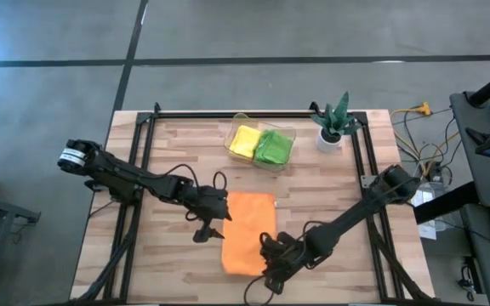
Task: Fold microfiber towels
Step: Fold the orange microfiber towel
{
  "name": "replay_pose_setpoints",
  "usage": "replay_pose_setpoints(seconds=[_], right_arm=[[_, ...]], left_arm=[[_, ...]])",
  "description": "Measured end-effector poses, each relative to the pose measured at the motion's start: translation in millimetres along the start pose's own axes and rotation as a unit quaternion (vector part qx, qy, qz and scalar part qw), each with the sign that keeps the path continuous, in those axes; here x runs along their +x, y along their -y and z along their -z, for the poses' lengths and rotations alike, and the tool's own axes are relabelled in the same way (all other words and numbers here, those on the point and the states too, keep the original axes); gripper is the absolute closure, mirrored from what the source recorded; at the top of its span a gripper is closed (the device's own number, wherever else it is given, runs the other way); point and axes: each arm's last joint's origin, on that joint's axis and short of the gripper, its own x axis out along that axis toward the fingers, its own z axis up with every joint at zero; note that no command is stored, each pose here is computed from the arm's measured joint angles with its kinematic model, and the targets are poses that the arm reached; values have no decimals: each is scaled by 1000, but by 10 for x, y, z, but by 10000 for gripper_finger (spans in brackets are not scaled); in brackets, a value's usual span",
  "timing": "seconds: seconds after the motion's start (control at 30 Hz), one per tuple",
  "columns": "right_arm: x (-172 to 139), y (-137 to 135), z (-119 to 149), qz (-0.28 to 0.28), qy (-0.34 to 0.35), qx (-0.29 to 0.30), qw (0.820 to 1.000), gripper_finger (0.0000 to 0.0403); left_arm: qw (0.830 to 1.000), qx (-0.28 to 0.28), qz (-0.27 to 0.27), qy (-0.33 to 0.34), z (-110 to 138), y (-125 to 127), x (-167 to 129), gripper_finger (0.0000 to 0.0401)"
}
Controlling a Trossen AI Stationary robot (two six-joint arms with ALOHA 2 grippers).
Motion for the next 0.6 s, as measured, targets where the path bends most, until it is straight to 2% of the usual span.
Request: replay_pose_setpoints(seconds=[0.07, 0.2, 0.3, 0.47, 0.6], right_arm=[[-115, -15, -43, 14, 40, -24, 999, 243], [-150, 118, -98, 111, 97, -67, 987, 231], [-37, 300, -151, 151, 85, -93, 980, 222], [86, 579, -238, 176, 63, -100, 977, 193], [199, 864, -248, 152, -14, -78, 985, 164]], left_arm=[[1000, -5, -6, -5, 108, -24, 29, 88], [998, -42, -38, 27, 271, -83, 99, 88], [995, -64, -61, 44, 369, -123, 143, 88], [992, -84, -82, 38, 441, -161, 224, 88], [991, -102, -83, 37, 480, -194, 330, 88]])
